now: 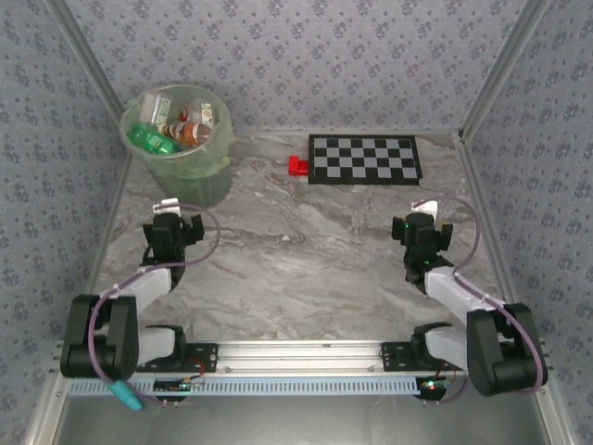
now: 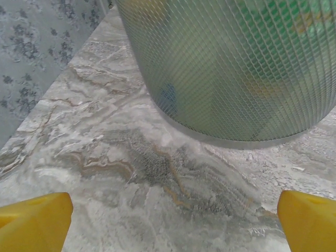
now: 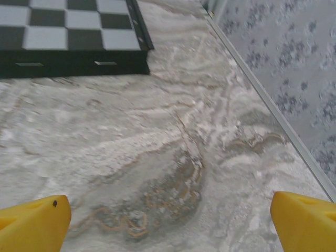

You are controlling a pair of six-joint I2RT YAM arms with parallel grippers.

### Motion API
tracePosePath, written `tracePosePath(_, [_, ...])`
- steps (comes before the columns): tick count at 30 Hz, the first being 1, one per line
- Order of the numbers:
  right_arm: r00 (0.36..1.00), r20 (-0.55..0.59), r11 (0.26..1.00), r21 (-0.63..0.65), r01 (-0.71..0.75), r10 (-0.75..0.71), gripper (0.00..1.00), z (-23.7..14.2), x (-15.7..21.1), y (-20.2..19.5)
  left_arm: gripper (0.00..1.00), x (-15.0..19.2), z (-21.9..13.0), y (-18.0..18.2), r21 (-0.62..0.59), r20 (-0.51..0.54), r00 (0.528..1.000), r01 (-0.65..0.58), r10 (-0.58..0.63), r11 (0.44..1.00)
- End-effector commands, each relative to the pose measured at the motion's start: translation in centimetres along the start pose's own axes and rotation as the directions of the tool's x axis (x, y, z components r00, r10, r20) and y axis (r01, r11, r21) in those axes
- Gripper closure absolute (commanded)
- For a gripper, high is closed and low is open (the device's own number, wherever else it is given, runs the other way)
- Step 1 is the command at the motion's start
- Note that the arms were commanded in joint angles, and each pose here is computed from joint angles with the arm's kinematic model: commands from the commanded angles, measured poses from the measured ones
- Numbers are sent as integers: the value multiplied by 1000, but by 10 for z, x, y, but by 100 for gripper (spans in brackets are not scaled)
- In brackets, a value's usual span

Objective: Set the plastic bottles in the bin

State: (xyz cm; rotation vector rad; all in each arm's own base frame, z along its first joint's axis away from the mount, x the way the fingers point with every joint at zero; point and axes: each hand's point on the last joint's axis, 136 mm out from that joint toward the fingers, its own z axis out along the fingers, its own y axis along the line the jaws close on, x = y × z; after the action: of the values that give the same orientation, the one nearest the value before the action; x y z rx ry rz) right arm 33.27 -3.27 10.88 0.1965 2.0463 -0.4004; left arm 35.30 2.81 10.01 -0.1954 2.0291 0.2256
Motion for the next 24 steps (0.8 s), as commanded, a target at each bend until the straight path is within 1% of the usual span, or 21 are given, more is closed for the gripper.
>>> tracePosePath(1, [991,116,997,-49,-66,72,1,6,-17,4,0,-29,7,-3,11,173,985,-4,2,1000])
tracePosePath(3, [986,156,997,-59,-45,54,1,12,-18,4,0,-24,13,-3,37,169,985,22,-28,999])
tracePosePath(5, [986,145,995,-72,-73,83,0,18,-18,2,0,-19,19,-5,52,174,984,32,-40,998])
tracePosePath(8, [983,162,986,-153,-63,88,1,25,-21,12,0,-12,31,-16,93,161,987,0,-15,996])
tracePosePath(9, [983,162,984,-167,-63,90,1,29,-19,13,0,-9,33,-19,109,126,992,-12,-2,994])
tracePosePath(11, [980,173,982,-177,-65,96,1,35,-17,14,0,-10,35,-26,149,116,993,-30,12,988])
tracePosePath(14, [983,166,977,-209,-43,79,1,42,-7,23,0,-10,40,-23,142,88,996,-14,1,990])
tracePosePath(15, [981,182,975,-219,-32,73,1,44,-8,26,0,-10,41,-21,153,76,997,4,-16,988])
tracePosePath(18, [988,140,967,-252,-32,70,1,48,-7,31,0,-10,41,-20,157,76,997,8,-20,988])
tracePosePath(21, [992,108,969,-246,-35,64,1,54,-8,31,0,-10,41,-20,157,77,997,8,-21,988])
tracePosePath(24, [990,122,972,-232,-35,64,1,54,-9,28,0,-9,41,-20,157,77,997,8,-21,988])
